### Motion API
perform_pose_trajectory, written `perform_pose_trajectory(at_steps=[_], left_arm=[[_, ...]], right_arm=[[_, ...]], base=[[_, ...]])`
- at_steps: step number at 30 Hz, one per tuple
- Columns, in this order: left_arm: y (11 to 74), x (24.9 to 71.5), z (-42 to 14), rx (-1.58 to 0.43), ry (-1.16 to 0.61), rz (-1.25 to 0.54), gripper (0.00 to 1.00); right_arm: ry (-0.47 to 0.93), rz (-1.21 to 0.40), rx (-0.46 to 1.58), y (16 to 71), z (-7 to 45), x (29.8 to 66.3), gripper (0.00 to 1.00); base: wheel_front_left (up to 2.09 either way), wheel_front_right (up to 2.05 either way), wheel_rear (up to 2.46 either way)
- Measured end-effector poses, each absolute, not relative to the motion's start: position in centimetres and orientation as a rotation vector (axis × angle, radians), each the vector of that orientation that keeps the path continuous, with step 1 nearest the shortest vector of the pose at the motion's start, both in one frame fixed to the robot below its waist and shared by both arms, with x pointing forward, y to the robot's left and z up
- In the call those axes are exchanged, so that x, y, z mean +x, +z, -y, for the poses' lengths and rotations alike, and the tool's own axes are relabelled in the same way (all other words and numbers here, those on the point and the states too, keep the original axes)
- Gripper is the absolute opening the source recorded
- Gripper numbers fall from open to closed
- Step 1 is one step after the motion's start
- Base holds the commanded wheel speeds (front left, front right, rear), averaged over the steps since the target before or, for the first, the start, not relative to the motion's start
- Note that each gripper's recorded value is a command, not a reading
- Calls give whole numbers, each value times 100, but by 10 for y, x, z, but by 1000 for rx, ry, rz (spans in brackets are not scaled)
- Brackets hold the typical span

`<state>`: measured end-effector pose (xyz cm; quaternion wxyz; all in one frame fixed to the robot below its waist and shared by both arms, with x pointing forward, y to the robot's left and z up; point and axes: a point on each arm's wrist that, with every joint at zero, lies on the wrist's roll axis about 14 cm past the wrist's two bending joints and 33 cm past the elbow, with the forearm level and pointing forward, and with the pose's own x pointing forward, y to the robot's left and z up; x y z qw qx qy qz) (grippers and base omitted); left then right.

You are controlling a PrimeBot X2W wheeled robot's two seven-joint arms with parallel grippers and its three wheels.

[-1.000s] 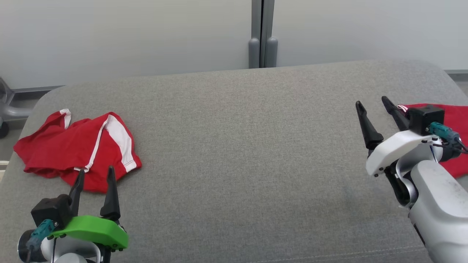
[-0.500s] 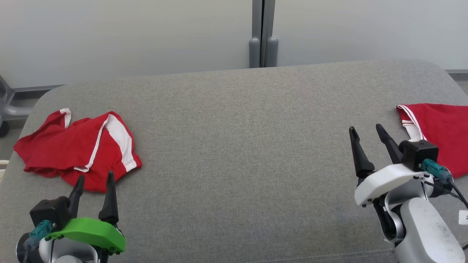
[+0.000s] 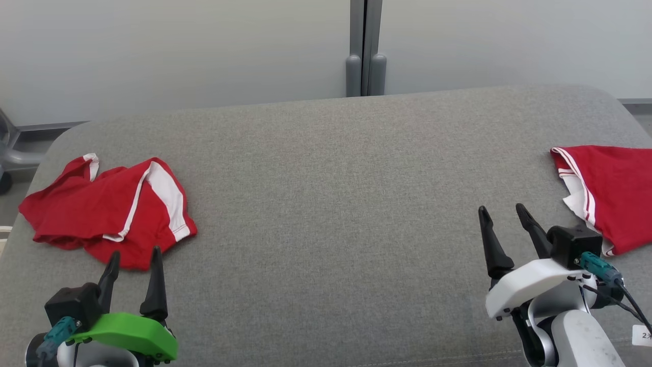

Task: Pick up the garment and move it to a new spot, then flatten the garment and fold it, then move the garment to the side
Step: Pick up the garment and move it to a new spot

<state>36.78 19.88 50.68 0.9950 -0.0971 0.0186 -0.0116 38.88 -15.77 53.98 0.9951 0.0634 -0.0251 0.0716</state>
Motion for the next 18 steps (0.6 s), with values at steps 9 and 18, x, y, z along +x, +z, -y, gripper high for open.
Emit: perform_pose_trajectory(at_steps=[9,18], left_arm=[[503,365,-200,-193,-20,-45,100],[499,363,-203,-191,-9,-55,100]], right_arm=[[155,23,131,534,151,382,100],[164,22,147,534,148,383,100]], base=[[0,0,0],[0,0,0]])
